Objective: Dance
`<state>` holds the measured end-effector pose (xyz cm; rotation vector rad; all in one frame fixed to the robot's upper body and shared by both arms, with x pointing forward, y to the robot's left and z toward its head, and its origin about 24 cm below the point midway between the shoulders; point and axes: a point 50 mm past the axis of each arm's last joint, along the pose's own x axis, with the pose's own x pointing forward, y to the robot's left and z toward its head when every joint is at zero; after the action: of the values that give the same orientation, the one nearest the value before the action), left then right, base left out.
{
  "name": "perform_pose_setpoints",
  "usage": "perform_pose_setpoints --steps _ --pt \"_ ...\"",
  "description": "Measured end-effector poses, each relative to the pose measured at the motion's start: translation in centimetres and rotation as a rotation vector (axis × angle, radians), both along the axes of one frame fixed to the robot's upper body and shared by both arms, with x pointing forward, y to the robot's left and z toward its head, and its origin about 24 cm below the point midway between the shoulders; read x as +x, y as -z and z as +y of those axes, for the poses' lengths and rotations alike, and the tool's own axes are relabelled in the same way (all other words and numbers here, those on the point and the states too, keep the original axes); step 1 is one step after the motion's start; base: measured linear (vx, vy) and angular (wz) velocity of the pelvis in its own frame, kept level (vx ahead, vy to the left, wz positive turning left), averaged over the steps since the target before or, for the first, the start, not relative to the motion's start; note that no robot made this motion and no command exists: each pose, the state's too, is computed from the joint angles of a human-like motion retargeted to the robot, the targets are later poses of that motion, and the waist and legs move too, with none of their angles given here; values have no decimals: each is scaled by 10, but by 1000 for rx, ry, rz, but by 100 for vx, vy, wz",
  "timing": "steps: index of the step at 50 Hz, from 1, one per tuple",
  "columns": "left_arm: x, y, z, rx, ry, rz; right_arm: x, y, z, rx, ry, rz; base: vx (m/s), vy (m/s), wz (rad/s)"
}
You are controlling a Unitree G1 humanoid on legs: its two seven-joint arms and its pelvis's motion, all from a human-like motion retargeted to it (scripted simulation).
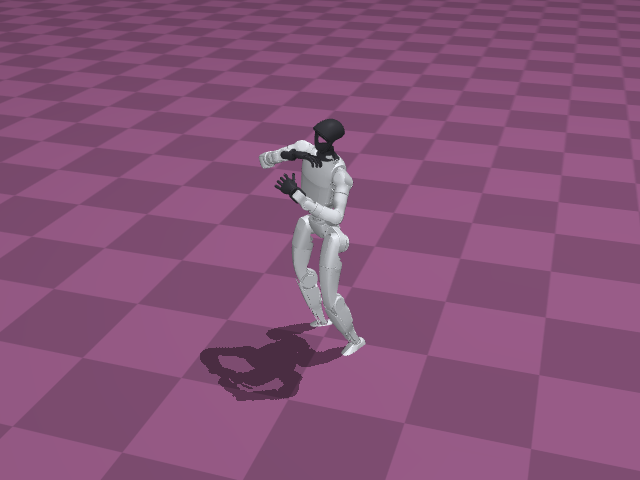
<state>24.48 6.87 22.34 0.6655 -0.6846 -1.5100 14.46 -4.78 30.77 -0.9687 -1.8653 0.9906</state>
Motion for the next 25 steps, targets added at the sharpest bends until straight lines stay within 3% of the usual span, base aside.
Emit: perform_pose_setpoints --steps 7,11,14,20,25 --pt "-9 -27 -23 147 60 -255 49 17 3 -659 368 -55 2 -1 27" --pt "-5 -22 -13 1 29 -133 59 43 -3 -786 351 117 2 1 34" --pt "2 -12 -1 -160 -21 9 56 39 2 -574 237 247 -1 2 7" --pt "4 39 34 -480 -152 360 49 31 -24 209 31 555 -2 3 -40" --pt "-10 64 56 -623 -223 486 46 51 -48 507 40 711 0 2 -83"
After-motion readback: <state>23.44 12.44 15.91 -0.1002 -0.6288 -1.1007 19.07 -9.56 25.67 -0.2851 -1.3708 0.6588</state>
